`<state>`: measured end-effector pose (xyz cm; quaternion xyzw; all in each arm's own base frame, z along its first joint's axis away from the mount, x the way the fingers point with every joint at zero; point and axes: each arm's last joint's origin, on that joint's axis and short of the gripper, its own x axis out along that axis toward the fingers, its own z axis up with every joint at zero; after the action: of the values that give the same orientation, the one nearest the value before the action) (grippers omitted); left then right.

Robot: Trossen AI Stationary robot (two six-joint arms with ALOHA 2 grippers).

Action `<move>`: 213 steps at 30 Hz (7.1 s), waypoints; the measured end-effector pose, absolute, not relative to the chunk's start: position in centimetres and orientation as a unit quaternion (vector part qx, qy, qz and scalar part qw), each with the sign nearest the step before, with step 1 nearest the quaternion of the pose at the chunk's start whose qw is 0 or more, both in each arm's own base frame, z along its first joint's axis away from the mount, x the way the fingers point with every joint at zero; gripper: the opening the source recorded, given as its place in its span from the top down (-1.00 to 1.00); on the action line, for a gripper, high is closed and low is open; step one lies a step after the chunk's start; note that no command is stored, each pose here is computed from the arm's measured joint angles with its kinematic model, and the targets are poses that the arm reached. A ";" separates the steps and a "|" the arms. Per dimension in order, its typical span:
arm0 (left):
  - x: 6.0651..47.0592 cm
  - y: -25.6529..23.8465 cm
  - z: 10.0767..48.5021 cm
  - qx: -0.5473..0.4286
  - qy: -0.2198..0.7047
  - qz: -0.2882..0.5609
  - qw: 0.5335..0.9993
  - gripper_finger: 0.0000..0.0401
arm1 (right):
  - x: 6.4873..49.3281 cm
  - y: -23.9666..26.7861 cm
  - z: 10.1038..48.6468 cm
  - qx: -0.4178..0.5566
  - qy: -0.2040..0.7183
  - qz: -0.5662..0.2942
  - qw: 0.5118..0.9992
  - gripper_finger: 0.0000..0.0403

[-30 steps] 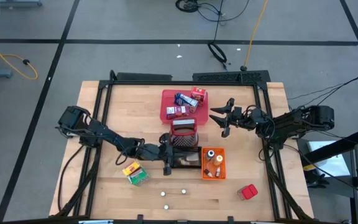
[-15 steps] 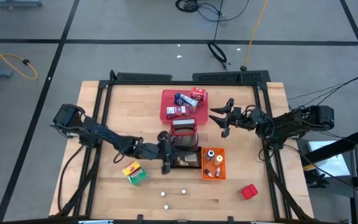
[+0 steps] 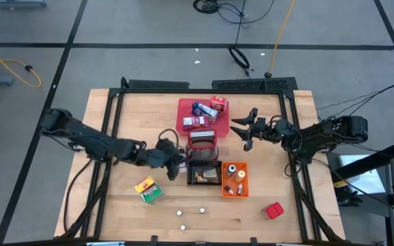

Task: Pick & Place Kitchen Items
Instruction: Put the black seasoning bottle into the black bin

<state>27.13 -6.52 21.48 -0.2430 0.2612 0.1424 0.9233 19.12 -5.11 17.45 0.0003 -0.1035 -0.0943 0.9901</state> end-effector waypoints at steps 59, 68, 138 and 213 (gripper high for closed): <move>27.0 0.3 17.8 -0.516 0.354 0.290 0.724 -0.53 | 19.1 -5.1 17.5 0.000 -0.104 -0.094 0.990 0.30; 27.7 0.2 17.0 -0.532 0.354 0.287 0.714 -0.54 | 19.1 -5.1 17.4 0.001 -0.099 -0.094 0.991 0.30; 27.7 -0.1 13.7 -0.518 0.439 0.299 0.670 -0.08 | 19.2 -5.1 17.2 0.004 -0.092 -0.094 0.991 0.30; 31.2 -9.4 21.8 0.078 0.070 0.042 0.994 -0.12 | 19.1 -5.3 17.2 0.007 -0.093 -0.121 0.988 0.30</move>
<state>31.24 -9.37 21.81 0.0783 0.0704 0.0422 0.9935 19.13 -5.28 17.22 0.0066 -0.0930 -0.1207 0.9883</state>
